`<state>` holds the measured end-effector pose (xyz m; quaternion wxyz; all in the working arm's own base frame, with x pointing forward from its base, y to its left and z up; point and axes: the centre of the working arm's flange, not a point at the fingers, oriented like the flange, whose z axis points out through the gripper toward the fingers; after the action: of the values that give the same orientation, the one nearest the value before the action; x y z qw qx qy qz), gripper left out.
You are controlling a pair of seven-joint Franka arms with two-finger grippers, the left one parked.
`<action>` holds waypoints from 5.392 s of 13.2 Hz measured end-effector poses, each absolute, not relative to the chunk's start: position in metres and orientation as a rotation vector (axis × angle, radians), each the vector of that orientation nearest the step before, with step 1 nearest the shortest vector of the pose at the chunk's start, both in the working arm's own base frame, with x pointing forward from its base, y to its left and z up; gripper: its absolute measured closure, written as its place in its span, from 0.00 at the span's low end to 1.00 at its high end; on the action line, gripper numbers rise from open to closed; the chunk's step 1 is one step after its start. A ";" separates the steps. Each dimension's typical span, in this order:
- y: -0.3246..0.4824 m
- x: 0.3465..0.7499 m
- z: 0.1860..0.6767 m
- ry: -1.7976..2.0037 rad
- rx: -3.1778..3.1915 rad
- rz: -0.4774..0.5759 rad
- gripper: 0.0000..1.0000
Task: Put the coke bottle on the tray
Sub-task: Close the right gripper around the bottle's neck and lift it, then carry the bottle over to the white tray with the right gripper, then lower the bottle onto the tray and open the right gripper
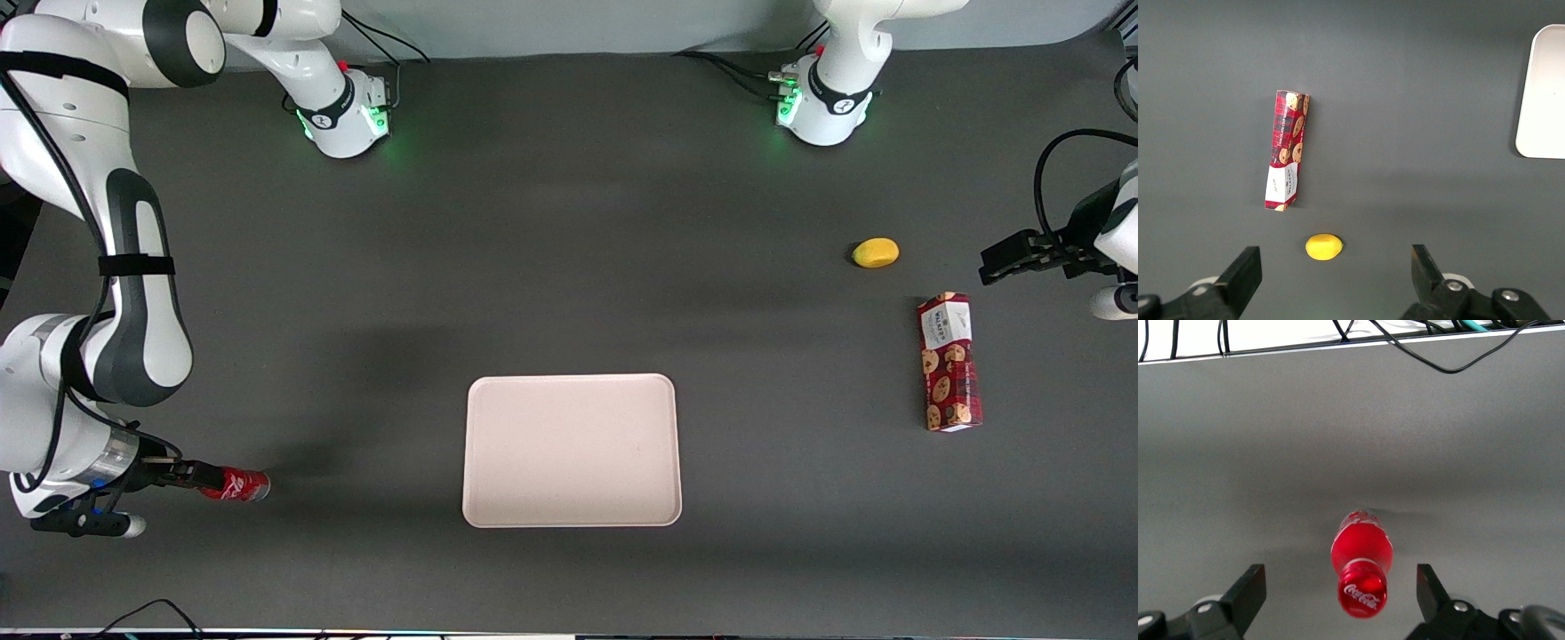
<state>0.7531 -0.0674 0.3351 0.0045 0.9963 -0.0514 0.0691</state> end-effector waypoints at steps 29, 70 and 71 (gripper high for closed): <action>-0.075 0.701 0.517 -0.265 3.060 0.133 0.65; 0.349 0.666 0.321 -1.112 2.960 0.279 0.60; 0.349 0.667 0.322 -1.106 2.959 0.292 0.59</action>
<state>0.6670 0.3491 0.3223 -0.0155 0.9326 -0.3485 0.0922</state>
